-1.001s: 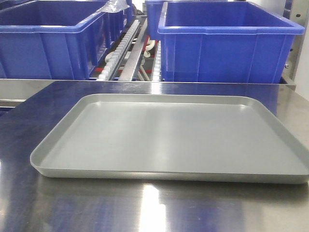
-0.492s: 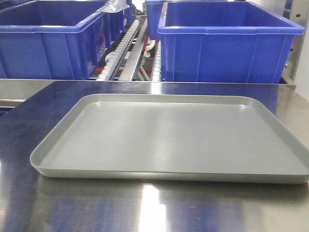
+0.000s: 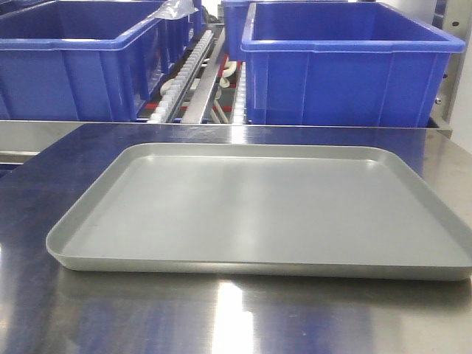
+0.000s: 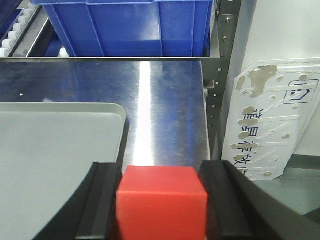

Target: Sort and place red and blue blocks on shelf

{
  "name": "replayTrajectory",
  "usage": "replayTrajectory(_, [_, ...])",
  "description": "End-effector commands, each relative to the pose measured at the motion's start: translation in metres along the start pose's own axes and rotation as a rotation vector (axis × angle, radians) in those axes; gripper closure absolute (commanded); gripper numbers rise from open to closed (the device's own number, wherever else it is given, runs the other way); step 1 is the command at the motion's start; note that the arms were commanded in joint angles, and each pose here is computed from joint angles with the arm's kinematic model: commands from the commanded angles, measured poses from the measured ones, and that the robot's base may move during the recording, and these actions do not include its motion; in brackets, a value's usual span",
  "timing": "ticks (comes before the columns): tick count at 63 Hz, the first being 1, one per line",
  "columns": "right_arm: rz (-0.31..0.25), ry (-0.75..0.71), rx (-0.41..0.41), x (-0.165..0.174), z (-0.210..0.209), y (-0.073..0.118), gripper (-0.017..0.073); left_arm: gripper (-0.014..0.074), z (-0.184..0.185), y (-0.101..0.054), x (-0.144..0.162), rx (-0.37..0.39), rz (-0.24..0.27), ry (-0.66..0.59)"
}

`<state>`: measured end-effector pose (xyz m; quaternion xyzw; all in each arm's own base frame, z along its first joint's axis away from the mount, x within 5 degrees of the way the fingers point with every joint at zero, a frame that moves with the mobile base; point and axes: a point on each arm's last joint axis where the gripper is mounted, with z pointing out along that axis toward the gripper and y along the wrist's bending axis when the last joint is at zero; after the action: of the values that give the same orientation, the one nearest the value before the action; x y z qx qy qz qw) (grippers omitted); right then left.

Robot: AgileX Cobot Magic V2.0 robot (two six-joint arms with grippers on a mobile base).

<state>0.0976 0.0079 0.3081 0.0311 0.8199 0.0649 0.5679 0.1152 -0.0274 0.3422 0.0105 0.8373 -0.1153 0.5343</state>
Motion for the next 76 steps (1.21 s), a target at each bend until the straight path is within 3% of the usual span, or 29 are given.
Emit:
replayTrajectory(1, [-0.019,-0.11,-0.012,-0.0159,-0.0045,0.002,0.051,0.047,-0.0051,-0.0028,-0.0148,0.021,-0.007,-0.102])
replayTrajectory(76, [-0.019,-0.11,-0.012,-0.0159,-0.0045,0.002,0.051,0.047,-0.0051,-0.0028,-0.0148,0.021,-0.007,-0.102])
